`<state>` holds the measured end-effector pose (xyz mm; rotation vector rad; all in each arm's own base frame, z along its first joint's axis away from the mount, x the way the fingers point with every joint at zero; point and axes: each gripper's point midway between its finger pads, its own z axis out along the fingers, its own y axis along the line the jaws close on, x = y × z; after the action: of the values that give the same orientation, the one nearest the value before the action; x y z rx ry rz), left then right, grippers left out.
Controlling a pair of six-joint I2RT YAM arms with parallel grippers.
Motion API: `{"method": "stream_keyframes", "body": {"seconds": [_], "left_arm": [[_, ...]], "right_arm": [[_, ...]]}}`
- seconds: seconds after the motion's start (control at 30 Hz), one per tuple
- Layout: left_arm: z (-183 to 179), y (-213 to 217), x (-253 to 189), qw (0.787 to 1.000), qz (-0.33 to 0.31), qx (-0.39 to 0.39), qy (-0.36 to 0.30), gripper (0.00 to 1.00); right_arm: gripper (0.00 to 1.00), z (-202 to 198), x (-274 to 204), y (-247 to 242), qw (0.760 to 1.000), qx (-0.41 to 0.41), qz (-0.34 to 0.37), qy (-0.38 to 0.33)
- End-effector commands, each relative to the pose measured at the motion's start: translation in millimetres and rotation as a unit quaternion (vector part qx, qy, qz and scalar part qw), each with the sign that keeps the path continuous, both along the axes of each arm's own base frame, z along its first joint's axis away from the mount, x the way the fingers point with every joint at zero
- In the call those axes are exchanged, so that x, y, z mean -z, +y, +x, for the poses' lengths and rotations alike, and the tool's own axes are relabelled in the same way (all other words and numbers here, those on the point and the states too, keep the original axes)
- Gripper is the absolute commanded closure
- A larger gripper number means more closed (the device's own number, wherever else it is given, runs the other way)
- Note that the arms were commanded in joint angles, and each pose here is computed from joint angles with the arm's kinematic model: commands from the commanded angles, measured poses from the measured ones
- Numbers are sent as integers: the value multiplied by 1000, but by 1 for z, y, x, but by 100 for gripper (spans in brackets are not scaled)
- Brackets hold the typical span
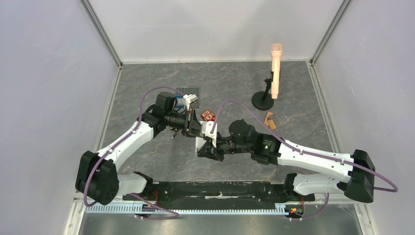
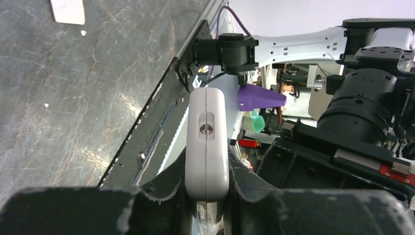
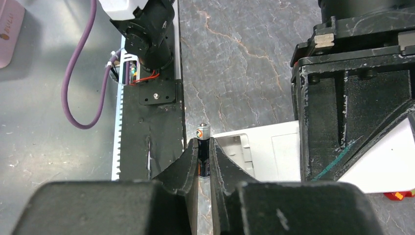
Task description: Load the batteries into the remote control
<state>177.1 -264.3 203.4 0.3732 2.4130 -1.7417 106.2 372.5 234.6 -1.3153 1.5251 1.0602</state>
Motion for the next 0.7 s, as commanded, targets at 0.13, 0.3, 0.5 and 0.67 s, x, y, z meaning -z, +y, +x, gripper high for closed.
{"method": "stream_keyframes", "body": {"seconds": [0.13,0.3,0.5,0.67], "left_arm": [[-18,-6,-20,998,-30,50,-3,98],[-25,-11,-21,997,-34,70,-6,98],[-25,-12,-24,996,-37,76,-10,98],[-24,-13,-24,996,-36,76,-15,98]], "right_arm": [[99,2,-11,5,999,-14,5,-36],[99,2,-8,5,999,-18,1,-45],[98,-3,-3,3,999,-32,-5,-40],[99,-9,3,0,999,-38,-11,-25]]}}
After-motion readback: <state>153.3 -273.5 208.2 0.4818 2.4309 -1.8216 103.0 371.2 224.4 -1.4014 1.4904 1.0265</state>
